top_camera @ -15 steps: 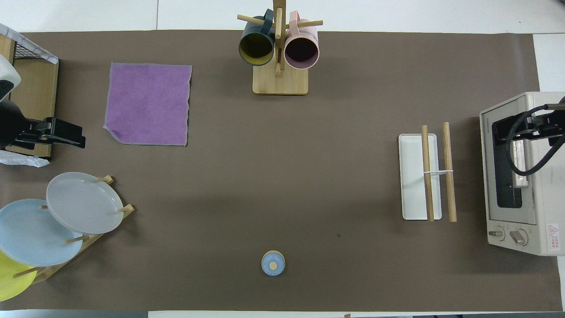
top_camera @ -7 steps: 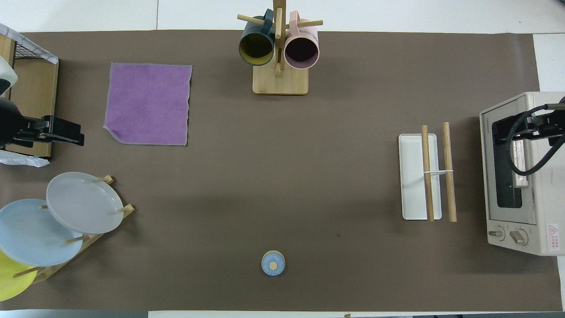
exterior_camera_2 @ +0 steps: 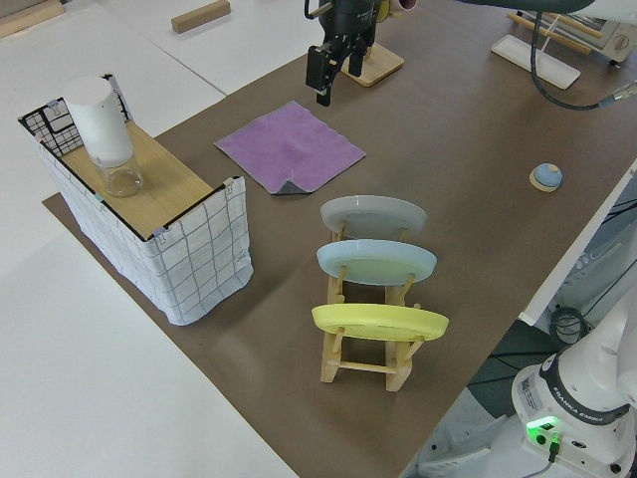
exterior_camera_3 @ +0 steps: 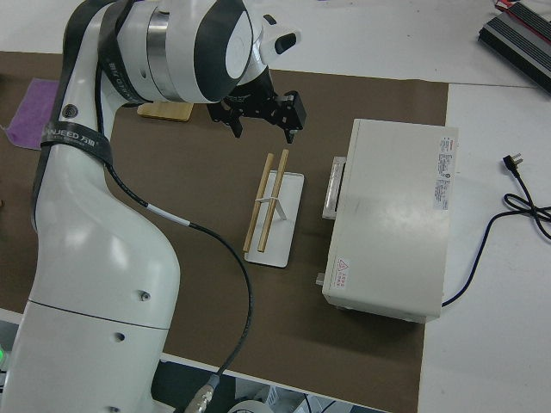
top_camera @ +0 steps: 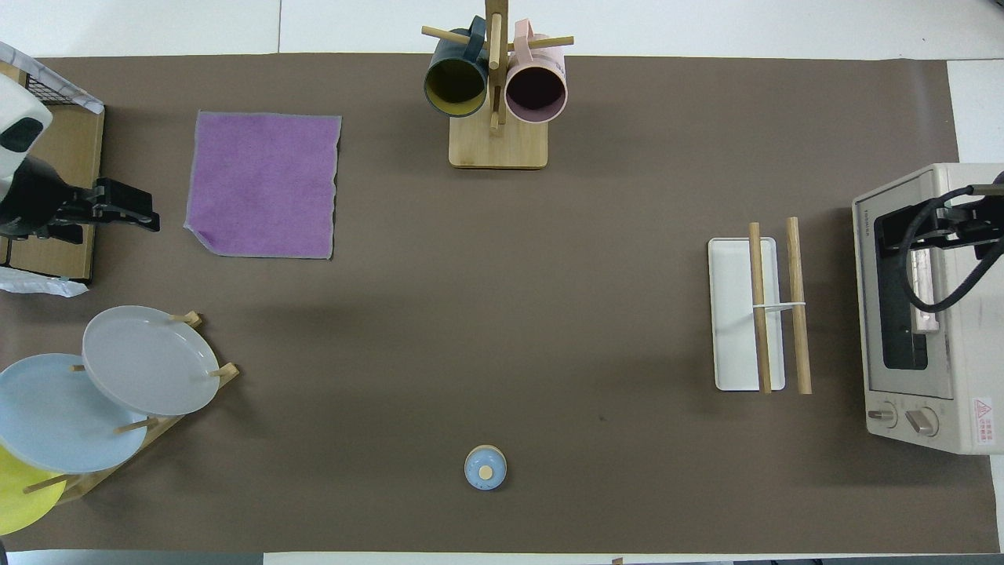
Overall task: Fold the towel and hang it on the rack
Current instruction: 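Reach the left gripper to the purple towel's nearer edge and grasp it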
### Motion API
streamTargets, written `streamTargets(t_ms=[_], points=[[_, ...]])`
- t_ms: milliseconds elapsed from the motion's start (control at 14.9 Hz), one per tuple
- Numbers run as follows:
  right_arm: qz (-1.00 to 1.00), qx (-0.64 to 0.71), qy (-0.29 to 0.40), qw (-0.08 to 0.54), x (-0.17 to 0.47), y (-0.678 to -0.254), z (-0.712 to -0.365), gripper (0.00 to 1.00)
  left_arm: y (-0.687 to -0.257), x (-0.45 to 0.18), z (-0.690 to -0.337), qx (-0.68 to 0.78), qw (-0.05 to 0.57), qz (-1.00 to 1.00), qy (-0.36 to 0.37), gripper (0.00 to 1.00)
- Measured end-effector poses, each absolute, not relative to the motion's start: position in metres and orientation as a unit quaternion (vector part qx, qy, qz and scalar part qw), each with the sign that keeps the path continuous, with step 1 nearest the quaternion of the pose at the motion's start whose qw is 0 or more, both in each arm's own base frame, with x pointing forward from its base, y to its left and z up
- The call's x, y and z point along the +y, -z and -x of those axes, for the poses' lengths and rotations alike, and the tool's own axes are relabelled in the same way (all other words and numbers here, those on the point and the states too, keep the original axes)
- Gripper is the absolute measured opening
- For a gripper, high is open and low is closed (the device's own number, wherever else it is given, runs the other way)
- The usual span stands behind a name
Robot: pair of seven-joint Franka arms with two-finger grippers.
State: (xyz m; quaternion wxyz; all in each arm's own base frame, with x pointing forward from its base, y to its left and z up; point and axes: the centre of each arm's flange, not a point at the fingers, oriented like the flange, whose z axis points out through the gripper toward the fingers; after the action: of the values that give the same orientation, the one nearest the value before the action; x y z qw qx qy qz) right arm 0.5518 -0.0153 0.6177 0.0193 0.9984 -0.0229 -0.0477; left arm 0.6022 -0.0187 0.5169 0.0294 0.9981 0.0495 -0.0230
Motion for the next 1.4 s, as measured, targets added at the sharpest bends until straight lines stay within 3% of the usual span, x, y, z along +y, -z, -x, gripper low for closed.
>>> streamTargets(t_ms=[268, 468, 1003, 1137, 1204, 1405], points=[[-0.998, -0.023, 0.048, 0.019, -0.015, -0.618, -0.552, 1.00, -0.427, -0.002, -0.641, 0.102, 0.035, -0.994, 0.018, 1.00], [-0.998, -0.023, 0.048, 0.019, -0.015, -0.618, -0.552, 1.00, -0.373, 0.011, -0.648, 0.140, 0.036, -0.989, 0.019, 1.00], [-0.998, -0.023, 0.048, 0.019, -0.015, -0.618, -0.552, 1.00, -0.317, 0.022, -0.639, 0.212, 0.032, -0.976, 0.025, 0.85], [-0.998, -0.023, 0.048, 0.019, -0.015, -0.618, -0.552, 1.00, -0.315, 0.024, -0.639, 0.227, 0.032, -0.973, 0.021, 0.74], [-0.998, -0.023, 0.048, 0.019, -0.015, -0.618, -0.552, 1.00, -0.315, 0.024, -0.639, 0.232, 0.032, -0.972, 0.019, 0.74], [-0.998, -0.023, 0.048, 0.019, -0.015, -0.618, -0.552, 1.00, -0.313, 0.024, -0.638, 0.242, 0.032, -0.970, 0.018, 0.44]])
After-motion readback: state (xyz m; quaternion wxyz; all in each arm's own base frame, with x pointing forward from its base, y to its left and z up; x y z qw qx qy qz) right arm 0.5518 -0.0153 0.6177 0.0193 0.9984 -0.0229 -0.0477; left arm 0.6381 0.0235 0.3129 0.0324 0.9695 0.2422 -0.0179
